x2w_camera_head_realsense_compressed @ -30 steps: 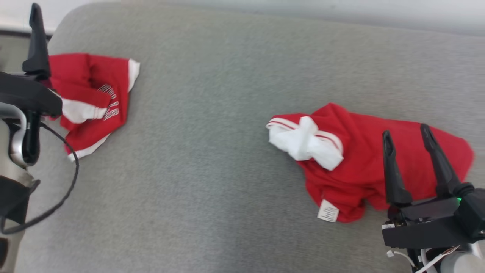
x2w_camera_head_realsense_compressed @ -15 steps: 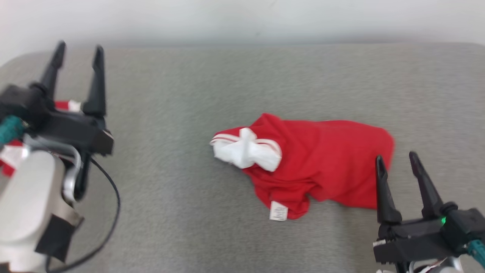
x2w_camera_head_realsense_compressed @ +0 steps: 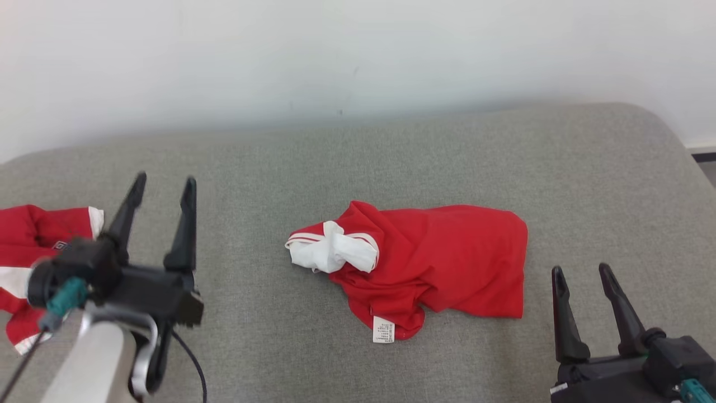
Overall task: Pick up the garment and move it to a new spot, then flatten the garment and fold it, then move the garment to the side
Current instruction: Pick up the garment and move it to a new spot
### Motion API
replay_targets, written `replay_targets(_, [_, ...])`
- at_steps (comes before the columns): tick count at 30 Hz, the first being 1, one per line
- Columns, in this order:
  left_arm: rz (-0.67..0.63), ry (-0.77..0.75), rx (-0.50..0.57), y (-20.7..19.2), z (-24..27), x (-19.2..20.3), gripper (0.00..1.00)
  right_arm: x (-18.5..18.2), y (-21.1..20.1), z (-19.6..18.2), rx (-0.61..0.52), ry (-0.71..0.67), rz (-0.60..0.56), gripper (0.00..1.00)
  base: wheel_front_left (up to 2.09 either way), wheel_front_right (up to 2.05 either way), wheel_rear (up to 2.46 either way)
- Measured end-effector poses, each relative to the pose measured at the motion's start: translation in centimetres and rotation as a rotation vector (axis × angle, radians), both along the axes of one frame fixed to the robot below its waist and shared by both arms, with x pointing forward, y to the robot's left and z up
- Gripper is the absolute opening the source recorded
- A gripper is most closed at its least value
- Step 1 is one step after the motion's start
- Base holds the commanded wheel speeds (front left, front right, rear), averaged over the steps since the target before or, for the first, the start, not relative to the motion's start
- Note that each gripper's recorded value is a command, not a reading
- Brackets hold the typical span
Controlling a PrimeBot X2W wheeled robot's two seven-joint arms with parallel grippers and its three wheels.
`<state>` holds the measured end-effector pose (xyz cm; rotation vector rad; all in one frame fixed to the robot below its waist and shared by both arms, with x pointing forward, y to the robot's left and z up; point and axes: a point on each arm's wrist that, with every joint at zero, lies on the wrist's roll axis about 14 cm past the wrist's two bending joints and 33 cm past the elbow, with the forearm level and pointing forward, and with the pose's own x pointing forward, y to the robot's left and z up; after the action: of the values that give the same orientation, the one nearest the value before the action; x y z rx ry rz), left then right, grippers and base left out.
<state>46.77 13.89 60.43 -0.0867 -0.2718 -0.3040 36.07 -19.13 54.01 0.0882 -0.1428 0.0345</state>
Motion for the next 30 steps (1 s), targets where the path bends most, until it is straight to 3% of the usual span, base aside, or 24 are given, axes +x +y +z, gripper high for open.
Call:
replay_targets(13, [0.050,0.083,-0.015,1.8,-3.9,-5.4,1.00,-0.3,1.1,-0.8,0.013,0.023,0.035,1.00,0.00,0.00,0.00])
replay_targets(30, [0.202,0.132,-0.061,5.3,-6.3,-9.2,1.00,-0.6,2.0,-2.0,0.031,0.056,0.060,1.00,0.00,0.00,0.00])
